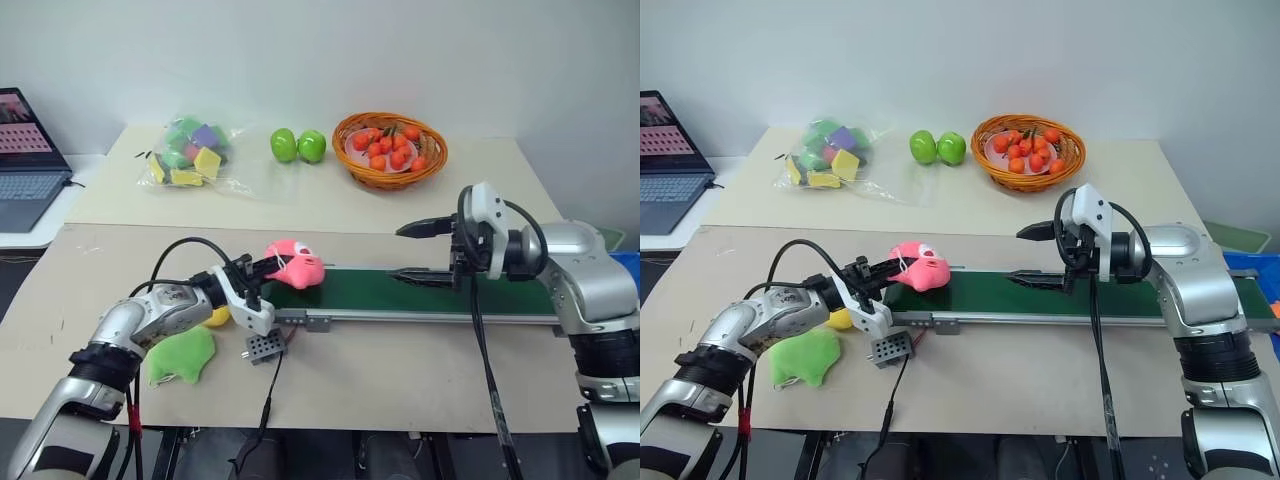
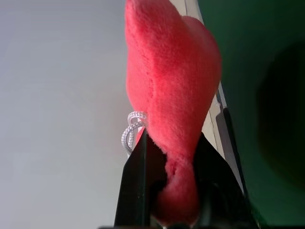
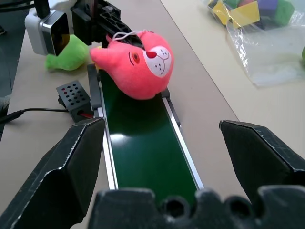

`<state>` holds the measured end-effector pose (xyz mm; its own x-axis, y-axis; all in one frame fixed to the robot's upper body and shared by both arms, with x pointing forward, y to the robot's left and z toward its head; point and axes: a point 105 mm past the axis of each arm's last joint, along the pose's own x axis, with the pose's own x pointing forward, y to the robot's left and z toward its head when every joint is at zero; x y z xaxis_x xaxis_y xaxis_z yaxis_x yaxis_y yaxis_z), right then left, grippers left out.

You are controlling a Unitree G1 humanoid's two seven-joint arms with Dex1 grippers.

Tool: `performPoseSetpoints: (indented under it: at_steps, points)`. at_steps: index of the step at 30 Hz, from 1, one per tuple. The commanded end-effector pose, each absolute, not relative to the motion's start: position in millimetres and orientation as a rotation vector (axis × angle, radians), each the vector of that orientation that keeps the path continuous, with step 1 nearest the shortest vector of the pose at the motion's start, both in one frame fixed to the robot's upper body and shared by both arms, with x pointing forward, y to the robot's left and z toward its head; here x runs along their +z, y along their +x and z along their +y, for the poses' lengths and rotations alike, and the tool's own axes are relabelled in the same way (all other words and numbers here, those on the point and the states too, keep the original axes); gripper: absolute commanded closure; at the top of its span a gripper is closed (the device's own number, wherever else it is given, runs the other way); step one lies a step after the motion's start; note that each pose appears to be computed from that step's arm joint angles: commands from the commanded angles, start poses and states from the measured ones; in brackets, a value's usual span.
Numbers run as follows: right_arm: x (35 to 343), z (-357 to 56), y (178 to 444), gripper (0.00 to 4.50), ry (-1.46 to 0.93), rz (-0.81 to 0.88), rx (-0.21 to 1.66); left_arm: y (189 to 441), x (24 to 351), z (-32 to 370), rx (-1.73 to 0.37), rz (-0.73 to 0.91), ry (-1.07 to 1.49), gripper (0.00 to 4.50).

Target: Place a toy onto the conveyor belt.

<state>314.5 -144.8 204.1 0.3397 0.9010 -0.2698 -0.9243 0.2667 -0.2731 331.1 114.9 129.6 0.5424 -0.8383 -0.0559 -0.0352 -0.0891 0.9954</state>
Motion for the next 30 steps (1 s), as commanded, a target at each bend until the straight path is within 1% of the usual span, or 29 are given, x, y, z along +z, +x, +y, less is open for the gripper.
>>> performPoseSetpoints:
  at_steps: [1,7,9,10,11,13,14,16,17,18,19,20,23,26,28,30]
  points:
    - [221,-149,313,0.00,-0.449,0.005,1.206,330,132,108,-0.815,-0.827,1.509,4.20]
    - [221,-150,311,0.00,-0.449,0.008,1.197,329,116,109,-0.875,-0.784,1.513,4.20]
    - [221,-150,311,0.00,-0.449,0.008,1.195,326,115,108,-0.900,-0.783,1.482,3.52]
    - [221,-151,311,0.00,-0.449,0.009,1.194,326,116,109,-0.907,-0.783,1.474,3.28]
    - [221,-151,311,0.00,-0.451,0.010,1.193,327,118,110,-0.907,-0.778,1.468,2.85]
    - [221,-151,311,0.00,-0.451,0.011,1.193,330,123,111,-0.900,-0.774,1.458,2.18]
    - [221,-151,311,0.00,-0.452,0.011,1.193,331,125,112,-0.899,-0.774,1.454,1.66]
    - [221,-151,311,0.00,-0.452,0.011,1.194,331,132,112,-0.898,-0.780,1.434,1.01]
    - [221,-151,312,0.00,-0.453,0.011,1.194,331,137,113,-0.896,-0.783,1.429,0.81]
    - [221,-151,312,0.00,-0.453,0.010,1.195,332,143,114,-0.892,-0.779,1.420,0.30]
    - [221,-151,312,0.00,-0.453,0.010,1.195,332,148,116,-0.890,-0.775,1.416,0.16]
    - [221,-151,312,0.00,-0.453,0.009,1.195,333,154,118,-0.887,-0.775,1.416,0.06]
    - [221,-151,312,0.00,-0.453,0.009,1.195,332,172,124,-0.882,-0.764,1.412,0.06]
    - [220,-151,313,0.00,-0.452,0.009,1.195,334,187,131,-0.885,-0.703,1.378,0.06]
    - [220,-151,313,0.00,-0.452,0.009,1.196,340,194,138,-0.877,-0.603,1.273,0.06]
    - [221,-151,314,0.00,-0.451,0.007,1.198,352,201,145,-0.854,-0.456,1.049,0.06]
